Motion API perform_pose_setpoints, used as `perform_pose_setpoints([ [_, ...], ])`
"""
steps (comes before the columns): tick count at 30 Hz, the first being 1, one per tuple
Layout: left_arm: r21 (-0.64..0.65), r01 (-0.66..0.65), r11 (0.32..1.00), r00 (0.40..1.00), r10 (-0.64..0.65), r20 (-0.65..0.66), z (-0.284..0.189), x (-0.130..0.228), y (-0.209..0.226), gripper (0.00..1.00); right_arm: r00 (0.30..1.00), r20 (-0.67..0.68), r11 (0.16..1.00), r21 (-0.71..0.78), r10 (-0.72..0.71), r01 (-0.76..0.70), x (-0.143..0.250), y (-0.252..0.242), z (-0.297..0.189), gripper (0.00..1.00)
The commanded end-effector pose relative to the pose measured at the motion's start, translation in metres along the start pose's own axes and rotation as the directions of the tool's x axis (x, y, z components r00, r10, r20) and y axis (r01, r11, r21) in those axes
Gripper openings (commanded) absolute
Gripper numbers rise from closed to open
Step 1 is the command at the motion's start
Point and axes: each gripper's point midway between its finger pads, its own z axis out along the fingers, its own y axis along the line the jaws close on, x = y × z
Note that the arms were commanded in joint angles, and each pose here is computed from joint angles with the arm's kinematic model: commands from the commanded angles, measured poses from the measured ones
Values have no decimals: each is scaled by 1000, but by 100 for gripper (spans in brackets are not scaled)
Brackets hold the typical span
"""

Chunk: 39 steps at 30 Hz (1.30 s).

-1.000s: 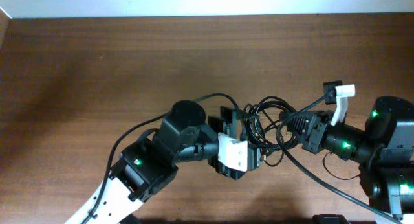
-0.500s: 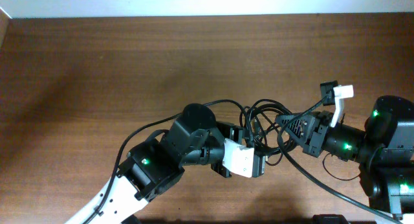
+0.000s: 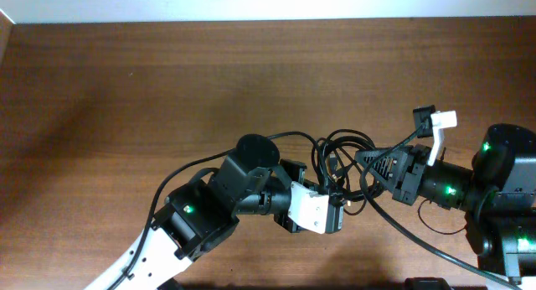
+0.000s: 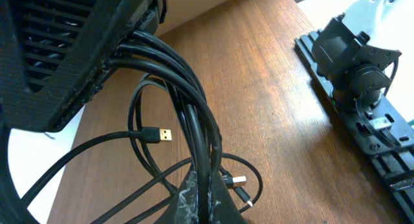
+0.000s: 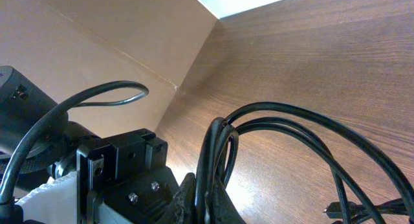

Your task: Untangle cables

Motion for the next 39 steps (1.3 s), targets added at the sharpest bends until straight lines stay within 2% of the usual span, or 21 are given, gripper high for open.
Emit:
perform_pose_setpoints([
  [1, -131, 164, 978, 985, -170, -40, 0, 7, 25, 0, 1000, 1, 999, -38, -23, 23, -1, 11, -2, 4],
  [4, -184, 245, 952, 969, -244, 31, -4, -6, 39, 0, 999, 4, 998, -22, -54, 54, -1, 8, -2, 4],
  [7, -244, 219, 945, 975, -203, 91, -21, -25, 50, 0, 998, 6, 998, 21, -57, 57, -1, 0, -2, 4],
  [10, -414, 305, 858, 951, -298, 82, -48, -17, 72, 0, 998, 21, 996, 79, -52, 50, -3, -10, -3, 4],
  [14, -692, 410, 594, 868, -487, 96, -105, 15, 95, 0, 998, 31, 993, 110, -53, 50, -5, -15, -3, 4],
  [16, -746, 446, 494, 833, -533, 144, -124, 20, 98, 0, 998, 37, 990, 130, -54, 48, -6, -19, -4, 4],
  [20, -850, 496, 176, 705, -653, 277, -161, 54, 101, 0, 998, 38, 990, 132, -54, 49, -7, -19, -4, 4],
  [22, -871, 474, 132, 678, -686, 265, -166, 66, 95, 0, 998, 40, 990, 133, -57, 51, -7, -19, -4, 4],
  [23, -885, 460, 77, 651, -707, 277, -173, 76, 90, 0, 997, 43, 989, 137, -58, 51, -8, -20, -4, 4],
  [24, -904, 425, -47, 606, -727, 323, -189, 91, 84, 0, 997, 47, 987, 153, -57, 50, -9, -22, -5, 4],
  [26, -892, 424, -156, 551, -737, 391, -198, 102, 76, 0, 997, 49, 986, 157, -59, 50, -9, -23, -5, 4],
  [29, -862, 470, -190, 504, -744, 439, -193, 104, 72, 0, 997, 54, 985, 167, -61, 51, -10, -25, -5, 4],
  [32, -787, 612, -79, 433, -799, 417, -157, 93, 65, 0, 996, 57, 983, 174, -63, 52, -11, -26, -5, 4],
  [34, -737, 676, -19, 398, -832, 387, -136, 87, 61, 6, 996, 61, 984, 172, -64, 53, -12, -25, -5, 4],
  [35, -718, 696, 2, 384, -847, 369, -126, 87, 59, 0, 996, 60, 984, 171, -64, 53, -12, -25, -5, 4],
  [36, -714, 700, 9, 379, -852, 362, -123, 87, 59, 0, 996, 59, 984, 168, -63, 52, -12, -25, -5, 4],
  [37, -714, 699, 41, 386, -862, 328, -116, 88, 57, 9, 996, 59, 984, 168, -63, 53, -12, -25, -5, 4],
  [38, -718, 692, 79, 404, -866, 294, -112, 88, 56, 43, 996, 59, 984, 168, -64, 53, -12, -24, -5, 4],
  [39, -716, 672, 189, 461, -863, 205, -104, 85, 52, 99, 996, 59, 984, 168, -64, 53, -12, -24, -5, 4],
])
